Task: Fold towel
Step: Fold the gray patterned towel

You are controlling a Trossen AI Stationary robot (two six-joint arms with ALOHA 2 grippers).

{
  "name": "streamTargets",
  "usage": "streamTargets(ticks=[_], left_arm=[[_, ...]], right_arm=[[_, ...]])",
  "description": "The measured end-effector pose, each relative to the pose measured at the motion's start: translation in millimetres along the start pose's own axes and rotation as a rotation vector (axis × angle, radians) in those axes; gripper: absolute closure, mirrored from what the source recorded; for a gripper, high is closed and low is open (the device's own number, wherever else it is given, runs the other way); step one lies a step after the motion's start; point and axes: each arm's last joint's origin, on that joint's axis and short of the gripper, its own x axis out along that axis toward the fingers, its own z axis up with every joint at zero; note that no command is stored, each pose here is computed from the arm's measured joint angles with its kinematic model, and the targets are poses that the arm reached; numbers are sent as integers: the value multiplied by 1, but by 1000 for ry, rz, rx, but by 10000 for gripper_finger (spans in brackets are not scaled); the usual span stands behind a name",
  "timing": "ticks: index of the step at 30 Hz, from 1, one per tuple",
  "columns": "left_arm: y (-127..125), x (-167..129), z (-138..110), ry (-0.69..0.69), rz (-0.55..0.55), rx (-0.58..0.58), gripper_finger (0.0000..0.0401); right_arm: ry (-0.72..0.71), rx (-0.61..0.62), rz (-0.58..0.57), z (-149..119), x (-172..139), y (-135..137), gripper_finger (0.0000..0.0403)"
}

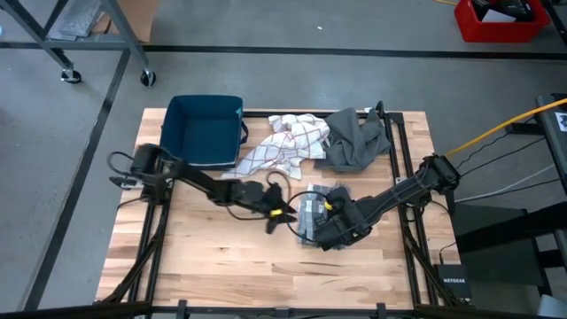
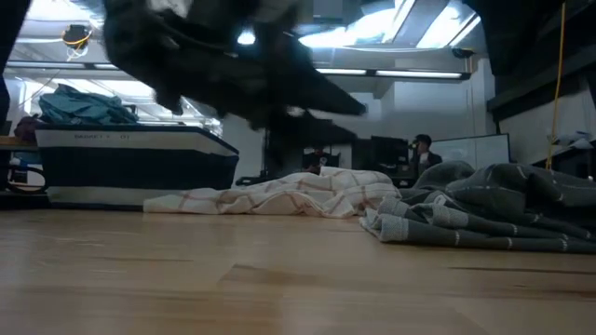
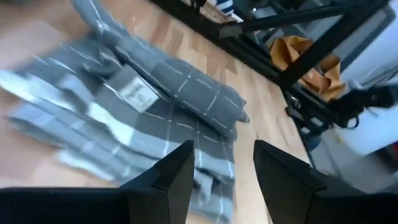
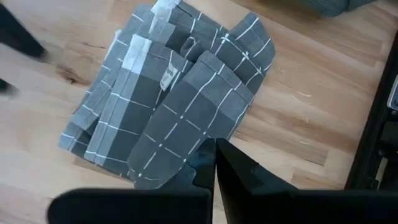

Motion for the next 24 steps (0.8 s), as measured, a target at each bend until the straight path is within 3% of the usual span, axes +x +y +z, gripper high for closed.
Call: streamTargets(ticks=[6, 11, 17, 24], left_arm=[[0, 51, 8, -26, -31, -199, 244], [5, 76, 18, -21, -8, -322, 244], [16, 82, 18, 73, 109, -371, 244], [22, 81, 21, 58, 134, -470, 244]], right_arm=[[94, -110, -12, -3, 0, -1, 384], [121, -186, -13, -4, 0, -1, 384], [127, -215, -10, -4, 0, -1, 384], [135, -216, -10, -4, 0, -1, 384]])
